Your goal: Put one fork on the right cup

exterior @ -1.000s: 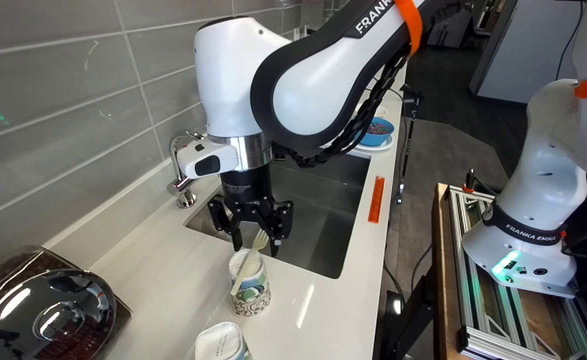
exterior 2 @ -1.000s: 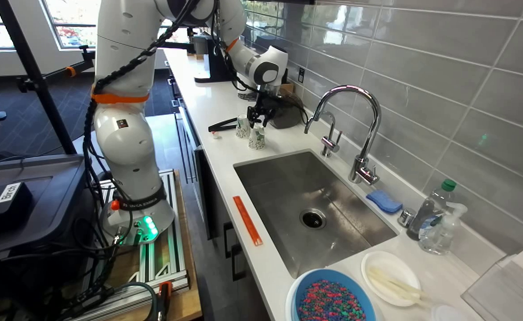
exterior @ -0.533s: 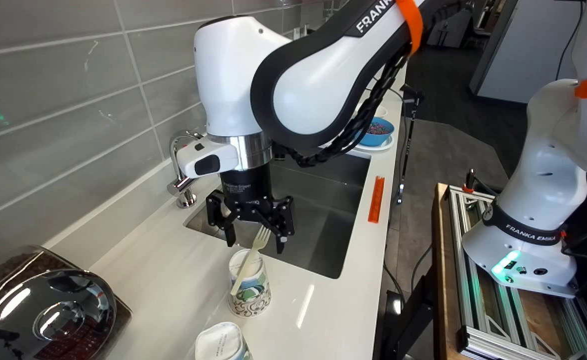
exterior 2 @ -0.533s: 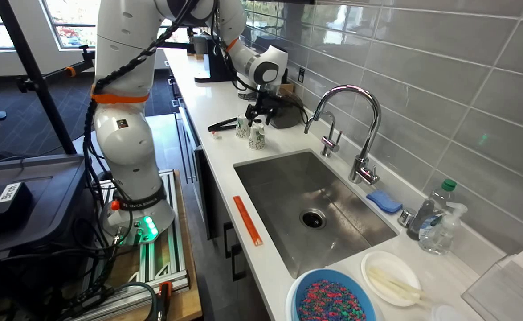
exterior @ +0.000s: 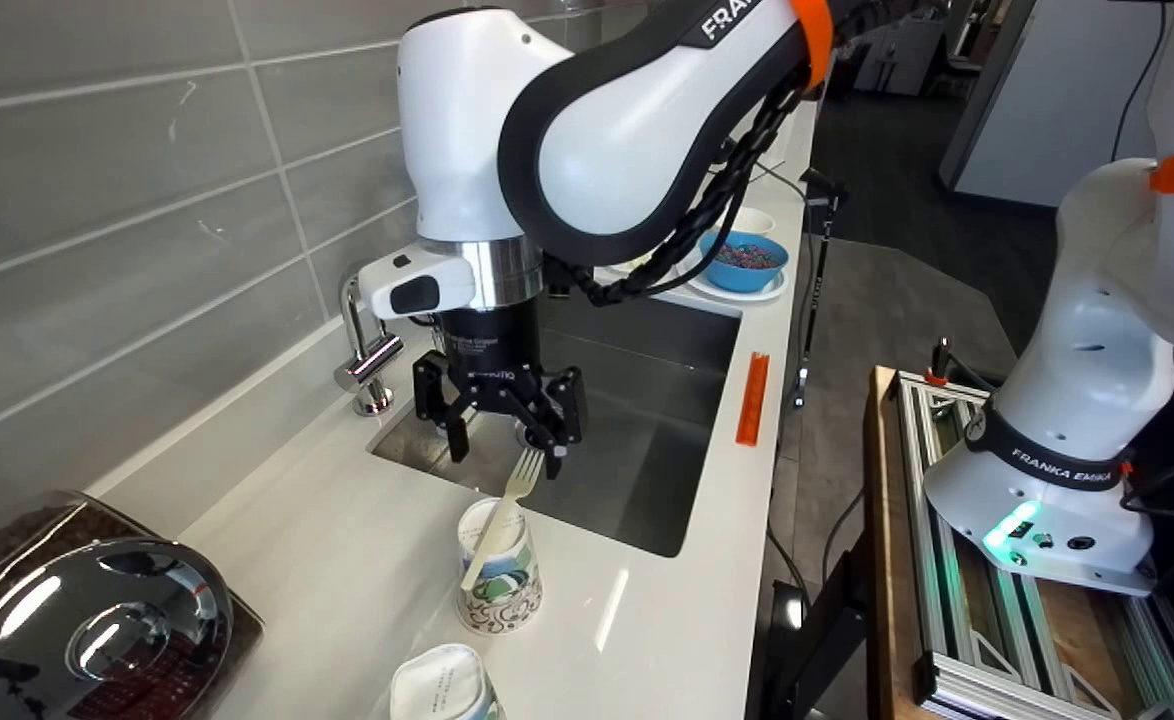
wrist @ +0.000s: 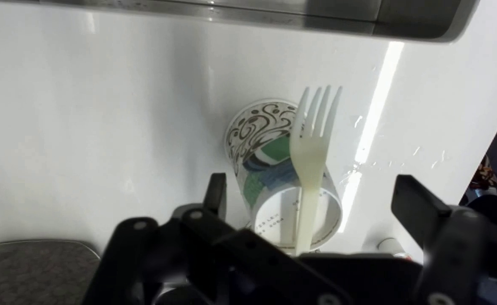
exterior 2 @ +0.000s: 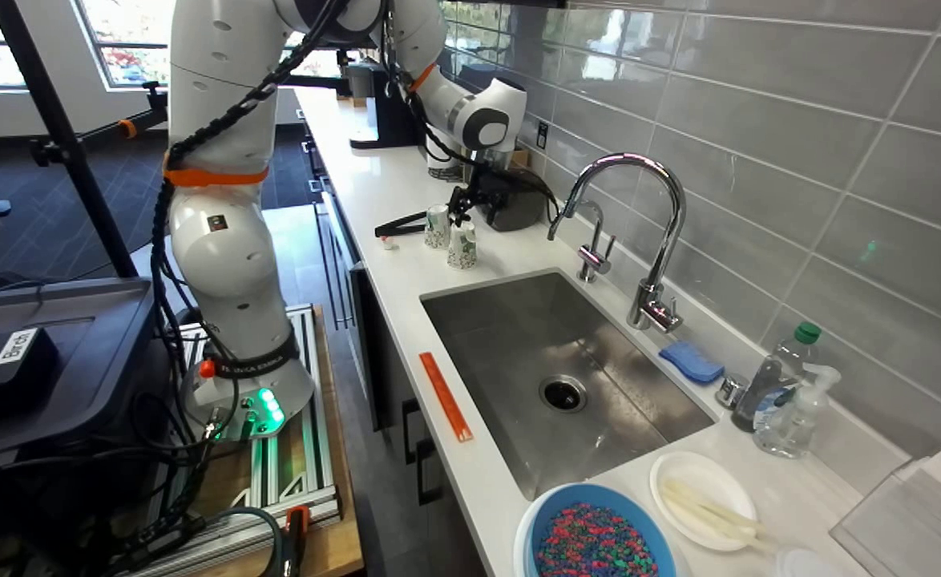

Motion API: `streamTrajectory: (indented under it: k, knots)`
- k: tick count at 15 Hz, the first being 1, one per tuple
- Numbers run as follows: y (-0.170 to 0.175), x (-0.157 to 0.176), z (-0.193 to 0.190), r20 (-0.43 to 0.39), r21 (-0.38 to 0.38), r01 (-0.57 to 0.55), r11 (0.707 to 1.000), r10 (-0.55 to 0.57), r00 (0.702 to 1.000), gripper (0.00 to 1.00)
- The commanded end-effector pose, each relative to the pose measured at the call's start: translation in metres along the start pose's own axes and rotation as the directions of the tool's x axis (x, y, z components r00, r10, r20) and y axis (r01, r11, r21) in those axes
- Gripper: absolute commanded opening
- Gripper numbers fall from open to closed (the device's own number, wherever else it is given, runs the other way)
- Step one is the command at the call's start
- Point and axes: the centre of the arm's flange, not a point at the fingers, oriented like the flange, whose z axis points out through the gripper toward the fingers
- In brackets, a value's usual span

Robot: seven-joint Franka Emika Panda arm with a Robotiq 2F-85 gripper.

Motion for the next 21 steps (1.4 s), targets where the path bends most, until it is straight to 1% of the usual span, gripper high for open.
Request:
streamTrajectory:
  k: [1,6,11,15,17,21]
  knots:
    - [-0.002,-0.027,-0.013,0.009,-0.017,-0.041,0.999,0.041,0.999,1.0]
    - [-0.006,-0.052,-0.024,-0.002,-0.033,-0.096,0.995,0.096,0.995,1.0]
    - [-0.022,-0.066,-0.033,-0.002,-0.016,-0.171,0.985,0.171,0.985,1.0]
    - [-0.04,-0.074,-0.037,0.021,-0.023,-0.27,0.963,0.271,0.962,1.0]
    - [-0.051,-0.076,-0.042,0.015,-0.02,-0.296,0.955,0.297,0.955,1.0]
    - [-0.076,-0.084,-0.053,-0.002,-0.041,-0.359,0.933,0.359,0.933,1.0]
